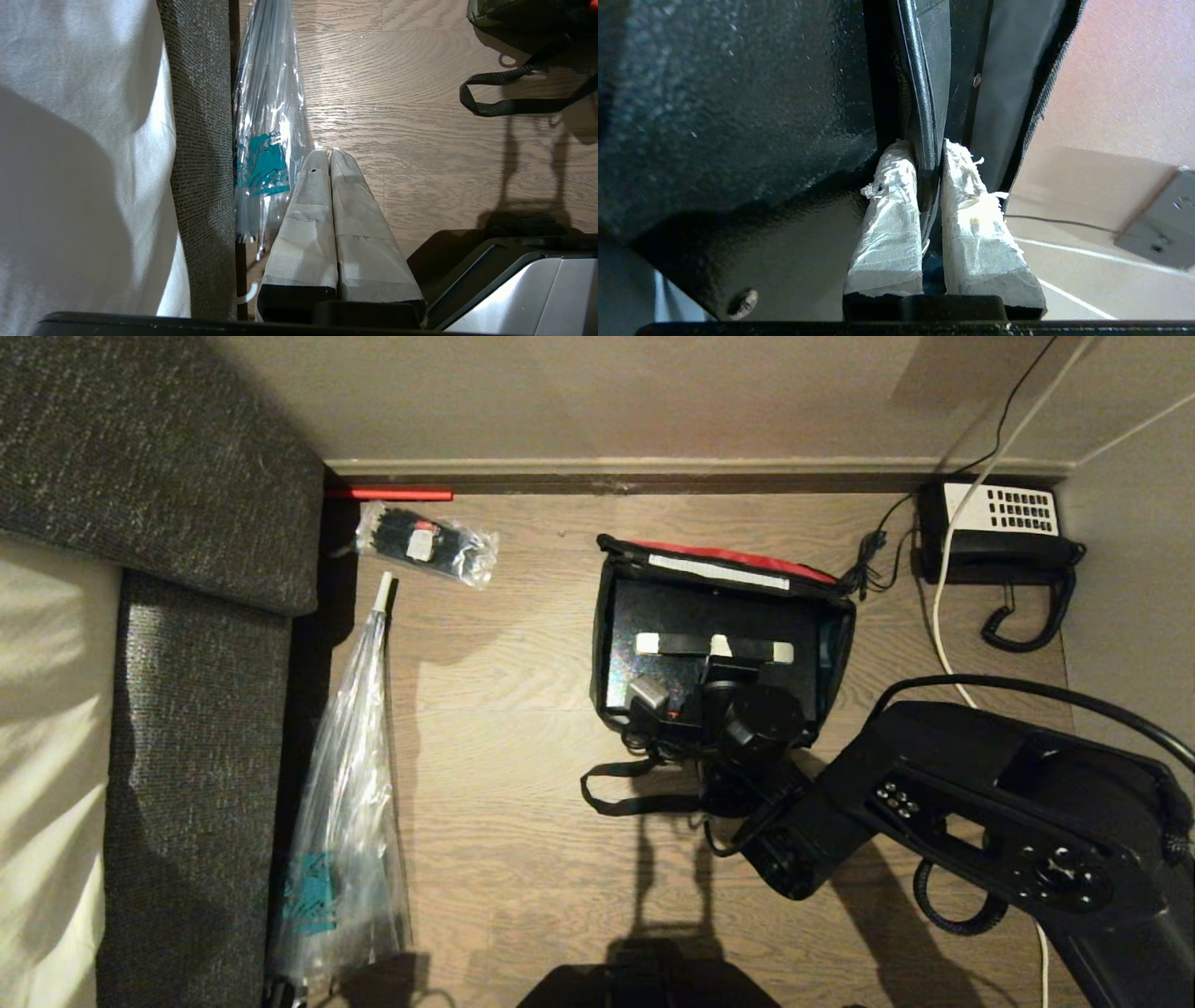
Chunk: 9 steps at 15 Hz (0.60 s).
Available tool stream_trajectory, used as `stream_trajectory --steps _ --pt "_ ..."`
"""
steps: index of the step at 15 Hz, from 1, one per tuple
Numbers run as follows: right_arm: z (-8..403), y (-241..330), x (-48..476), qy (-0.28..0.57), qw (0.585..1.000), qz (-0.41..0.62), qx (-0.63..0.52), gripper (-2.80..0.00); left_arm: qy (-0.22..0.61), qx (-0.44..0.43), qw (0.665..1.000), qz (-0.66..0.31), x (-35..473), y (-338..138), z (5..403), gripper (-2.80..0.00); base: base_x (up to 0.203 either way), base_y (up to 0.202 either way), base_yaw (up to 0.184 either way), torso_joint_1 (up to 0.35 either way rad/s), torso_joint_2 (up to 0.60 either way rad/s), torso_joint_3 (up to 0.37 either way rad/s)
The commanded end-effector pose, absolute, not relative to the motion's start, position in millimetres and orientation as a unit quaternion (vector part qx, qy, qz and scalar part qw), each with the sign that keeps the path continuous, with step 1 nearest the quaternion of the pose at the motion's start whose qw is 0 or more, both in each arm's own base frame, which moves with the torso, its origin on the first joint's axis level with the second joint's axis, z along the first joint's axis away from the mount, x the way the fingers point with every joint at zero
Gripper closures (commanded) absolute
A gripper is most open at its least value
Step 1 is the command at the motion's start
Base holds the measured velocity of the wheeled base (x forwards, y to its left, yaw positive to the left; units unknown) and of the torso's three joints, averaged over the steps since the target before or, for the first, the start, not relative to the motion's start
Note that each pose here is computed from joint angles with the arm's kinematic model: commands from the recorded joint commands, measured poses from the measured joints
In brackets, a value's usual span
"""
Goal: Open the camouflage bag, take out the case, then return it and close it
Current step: Grip the handle
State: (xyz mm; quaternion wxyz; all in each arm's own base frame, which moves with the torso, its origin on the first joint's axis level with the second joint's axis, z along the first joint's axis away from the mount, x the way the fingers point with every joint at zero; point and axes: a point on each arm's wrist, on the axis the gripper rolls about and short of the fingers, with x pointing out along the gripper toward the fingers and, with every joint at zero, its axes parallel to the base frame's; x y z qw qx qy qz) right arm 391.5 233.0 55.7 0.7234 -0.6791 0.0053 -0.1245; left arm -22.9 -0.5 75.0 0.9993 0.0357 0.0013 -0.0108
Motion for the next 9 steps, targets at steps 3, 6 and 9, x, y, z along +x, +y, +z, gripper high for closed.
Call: stream_trajectory --steps 3,6,9 --pt "117.3 221.4 369.9 -0.015 0.739 -0.161 -0.654 0.00 0.003 0.036 0.999 -0.011 -22.7 -0.5 74.6 0.00 0.000 0.000 0.000 0.000 0.00 0.000" --pt "130.6 224.8 358.1 -0.025 0.743 -0.157 -0.650 0.00 0.003 0.036 0.999 -0.011 -22.7 -0.5 74.6 0.00 0.000 0.000 0.000 0.000 0.00 0.000" --pt "139.9 230.2 348.9 -0.036 0.747 -0.152 -0.646 0.00 0.003 0.036 0.999 -0.011 -22.7 -0.5 74.6 0.00 0.000 0.000 0.000 0.000 0.00 0.000"
